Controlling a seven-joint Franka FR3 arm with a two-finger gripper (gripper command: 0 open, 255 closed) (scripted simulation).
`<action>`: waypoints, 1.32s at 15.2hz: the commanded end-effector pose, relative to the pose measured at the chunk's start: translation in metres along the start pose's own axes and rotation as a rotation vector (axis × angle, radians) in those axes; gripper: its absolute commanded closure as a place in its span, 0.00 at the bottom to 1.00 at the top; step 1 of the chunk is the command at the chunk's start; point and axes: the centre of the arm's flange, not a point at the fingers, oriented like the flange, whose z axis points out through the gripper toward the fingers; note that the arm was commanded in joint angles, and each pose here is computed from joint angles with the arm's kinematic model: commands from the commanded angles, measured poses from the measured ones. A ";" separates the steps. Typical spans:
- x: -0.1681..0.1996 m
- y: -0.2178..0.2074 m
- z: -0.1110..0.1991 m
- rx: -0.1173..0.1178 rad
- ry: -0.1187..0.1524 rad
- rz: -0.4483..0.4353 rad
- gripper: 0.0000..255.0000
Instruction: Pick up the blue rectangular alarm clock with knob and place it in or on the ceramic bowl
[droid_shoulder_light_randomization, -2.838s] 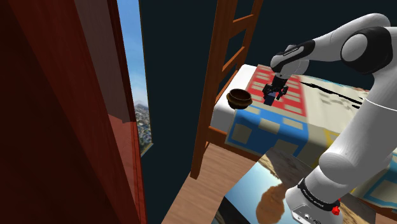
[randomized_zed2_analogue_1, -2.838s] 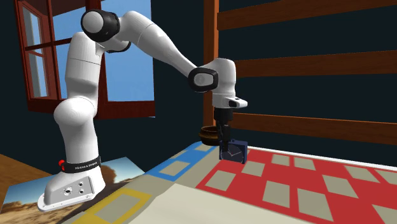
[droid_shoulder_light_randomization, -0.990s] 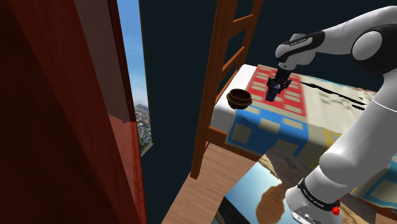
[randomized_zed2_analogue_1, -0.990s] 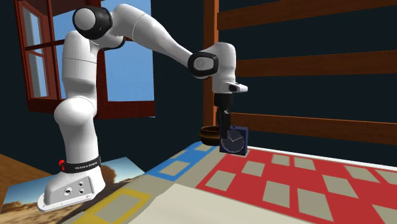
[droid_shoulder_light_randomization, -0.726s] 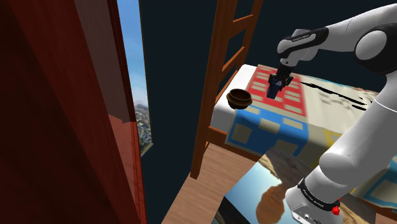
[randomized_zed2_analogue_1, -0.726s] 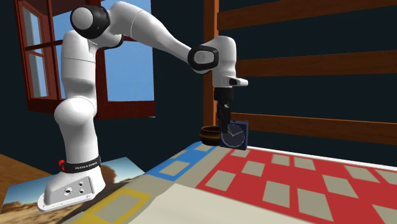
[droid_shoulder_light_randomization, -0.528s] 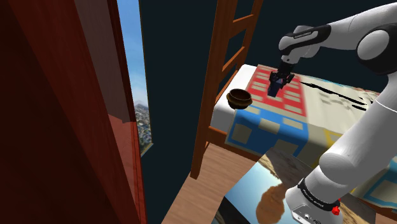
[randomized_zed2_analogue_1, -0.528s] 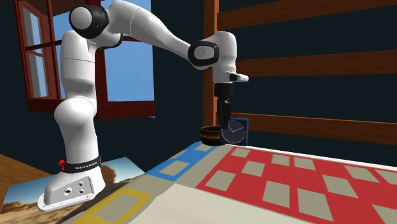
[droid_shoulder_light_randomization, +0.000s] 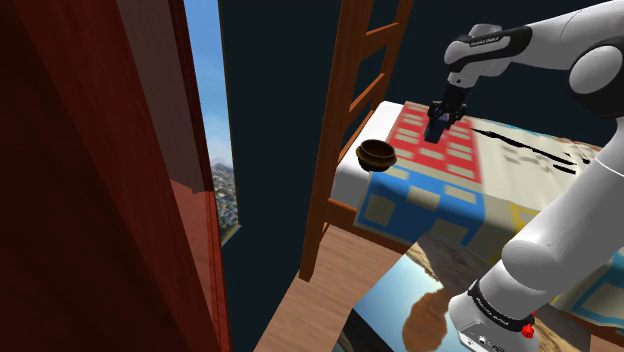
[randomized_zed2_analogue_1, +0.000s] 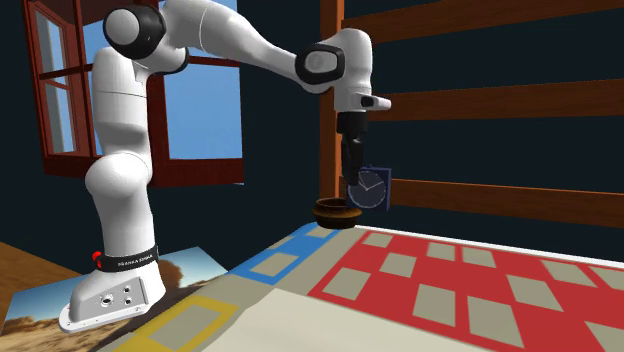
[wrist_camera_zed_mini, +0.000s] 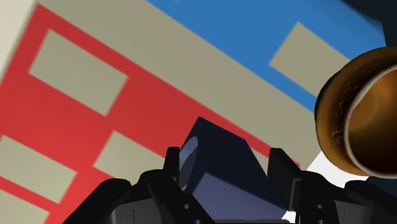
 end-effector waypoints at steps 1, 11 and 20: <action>0.000 0.001 -0.010 0.000 0.000 0.000 1.00; -0.011 -0.064 -0.039 0.000 0.000 0.000 1.00; -0.030 -0.181 -0.048 0.000 0.000 0.000 1.00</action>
